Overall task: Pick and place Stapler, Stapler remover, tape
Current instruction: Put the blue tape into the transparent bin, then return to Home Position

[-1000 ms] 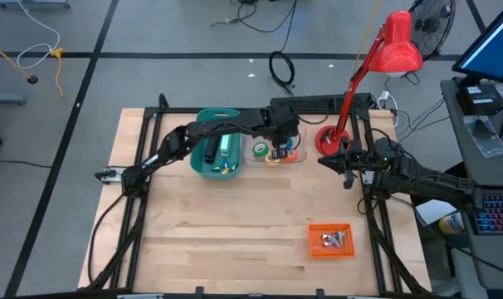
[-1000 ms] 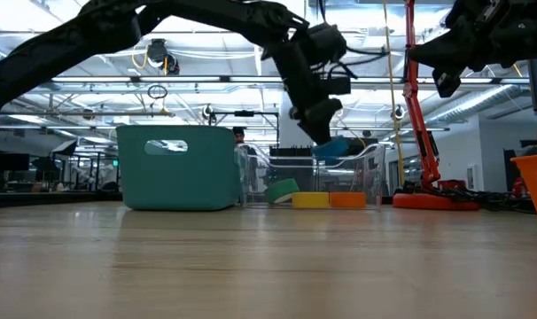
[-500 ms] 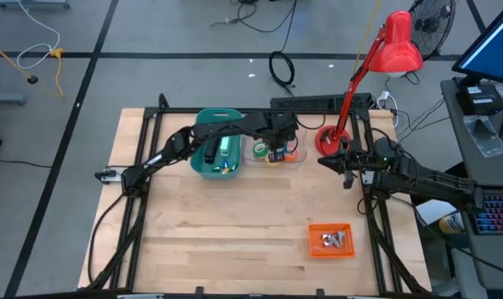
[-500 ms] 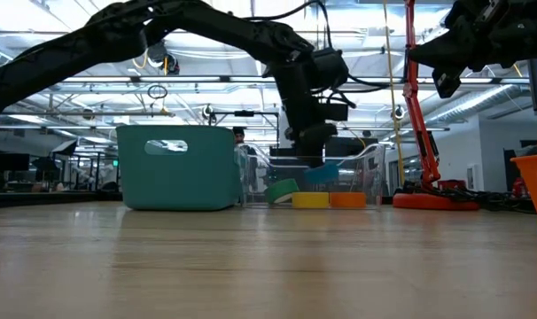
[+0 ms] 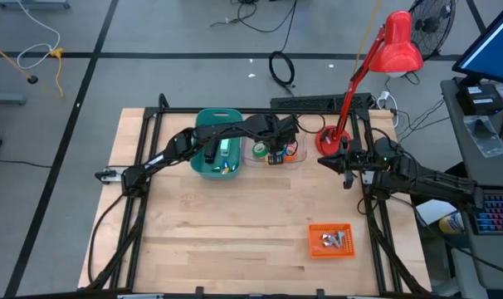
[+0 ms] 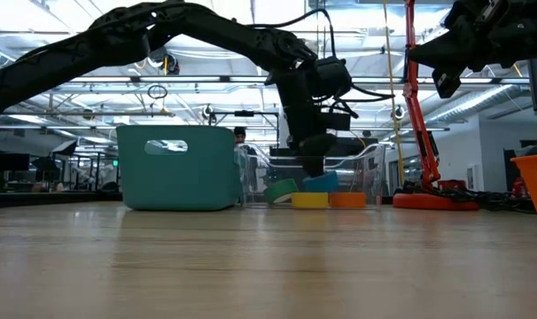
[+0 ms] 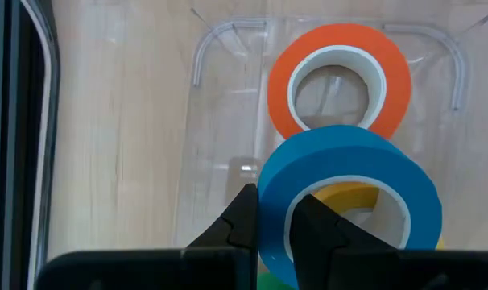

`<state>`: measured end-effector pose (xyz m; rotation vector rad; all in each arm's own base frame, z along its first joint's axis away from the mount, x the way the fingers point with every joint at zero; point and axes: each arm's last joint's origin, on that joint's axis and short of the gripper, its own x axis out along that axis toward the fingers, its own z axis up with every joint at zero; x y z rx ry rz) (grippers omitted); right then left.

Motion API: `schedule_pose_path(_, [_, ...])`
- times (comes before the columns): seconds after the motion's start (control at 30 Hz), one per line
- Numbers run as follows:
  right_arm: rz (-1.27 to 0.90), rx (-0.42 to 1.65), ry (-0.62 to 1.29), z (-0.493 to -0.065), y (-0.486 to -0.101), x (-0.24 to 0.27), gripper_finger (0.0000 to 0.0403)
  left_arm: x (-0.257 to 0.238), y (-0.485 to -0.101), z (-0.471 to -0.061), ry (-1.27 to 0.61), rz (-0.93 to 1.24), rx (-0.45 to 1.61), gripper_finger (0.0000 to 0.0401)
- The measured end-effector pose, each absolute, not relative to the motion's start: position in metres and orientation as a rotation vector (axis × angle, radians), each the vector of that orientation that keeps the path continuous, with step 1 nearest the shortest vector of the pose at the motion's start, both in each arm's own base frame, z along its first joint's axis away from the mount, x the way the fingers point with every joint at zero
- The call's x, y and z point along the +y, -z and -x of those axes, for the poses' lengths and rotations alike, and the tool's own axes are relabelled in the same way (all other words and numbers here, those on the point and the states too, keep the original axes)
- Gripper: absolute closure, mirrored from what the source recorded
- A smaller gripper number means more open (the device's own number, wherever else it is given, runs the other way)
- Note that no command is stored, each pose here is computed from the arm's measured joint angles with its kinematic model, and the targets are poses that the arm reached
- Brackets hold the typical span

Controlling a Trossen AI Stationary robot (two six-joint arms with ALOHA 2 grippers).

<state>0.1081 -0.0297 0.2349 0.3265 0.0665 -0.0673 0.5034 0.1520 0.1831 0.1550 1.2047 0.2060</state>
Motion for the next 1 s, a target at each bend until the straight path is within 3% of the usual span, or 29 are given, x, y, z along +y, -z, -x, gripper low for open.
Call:
schedule_pose_path(0.17, [-0.327, 0.067, 0.067, -0.108, -0.235, -0.03, 0.0403, 0.152, -0.183, -0.503, -0.21, -0.152, 1.203, 0.0352])
schedule_pose_path(0.6, [-0.327, 0.067, 0.067, -0.108, -0.235, -0.03, 0.0403, 0.152, -0.187, -0.503, -0.234, -0.112, 1.194, 0.0198])
schedule_pose_path(1.0, [-0.326, 0.064, 0.06, -0.108, -0.235, -0.03, 0.0403, 0.149, -0.258, -0.483, -0.311, -0.056, 1.069, 0.0124])
